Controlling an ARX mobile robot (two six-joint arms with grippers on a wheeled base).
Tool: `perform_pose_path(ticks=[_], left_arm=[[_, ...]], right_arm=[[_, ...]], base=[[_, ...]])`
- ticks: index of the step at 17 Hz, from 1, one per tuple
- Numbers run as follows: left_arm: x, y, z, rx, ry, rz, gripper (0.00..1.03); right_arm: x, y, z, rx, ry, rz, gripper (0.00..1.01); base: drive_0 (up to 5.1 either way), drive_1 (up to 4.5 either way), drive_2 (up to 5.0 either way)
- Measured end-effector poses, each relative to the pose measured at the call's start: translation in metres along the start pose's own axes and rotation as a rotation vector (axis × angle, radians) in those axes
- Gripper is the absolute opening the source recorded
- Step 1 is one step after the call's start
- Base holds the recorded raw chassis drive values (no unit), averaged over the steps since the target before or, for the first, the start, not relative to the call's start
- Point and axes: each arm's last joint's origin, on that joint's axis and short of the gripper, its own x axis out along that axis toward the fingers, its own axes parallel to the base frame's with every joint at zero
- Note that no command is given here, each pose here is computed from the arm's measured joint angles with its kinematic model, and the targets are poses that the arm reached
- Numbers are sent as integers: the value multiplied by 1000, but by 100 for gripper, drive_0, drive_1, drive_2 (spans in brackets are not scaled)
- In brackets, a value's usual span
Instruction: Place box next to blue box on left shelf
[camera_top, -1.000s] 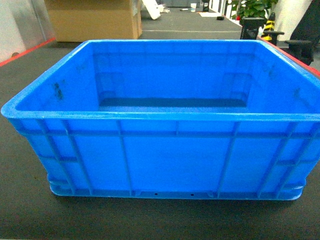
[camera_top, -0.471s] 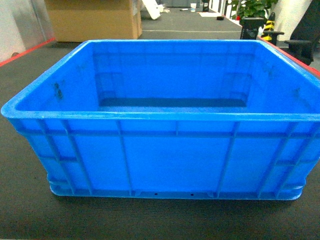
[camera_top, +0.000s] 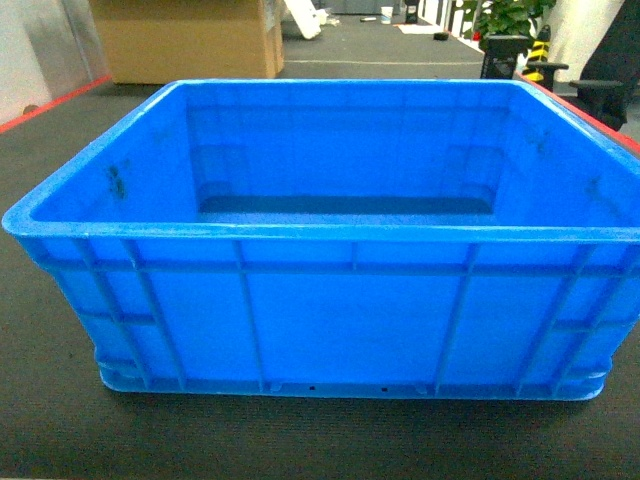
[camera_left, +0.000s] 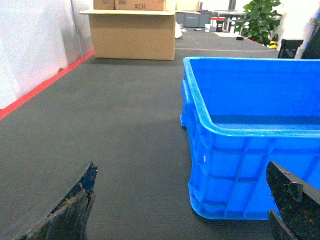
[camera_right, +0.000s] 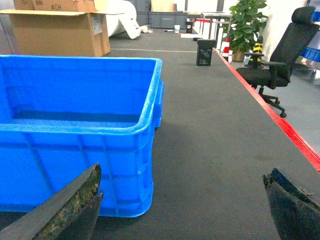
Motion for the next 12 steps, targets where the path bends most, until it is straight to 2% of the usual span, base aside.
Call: perform_pose_path(ticks=[10,11,12], left_arm=[[0,0,0,0,0,0,98],[7,-4,-1,-24,52,249,98],[17,-5,19,-42,-10,233,98]], right_arm=[[0,0,0,0,0,0,98],[6,2,-6,38,221,-14,98],[15,4,8,64,170,-1,98]], base=[[0,0,0],[0,0,0],[0,0,0]])
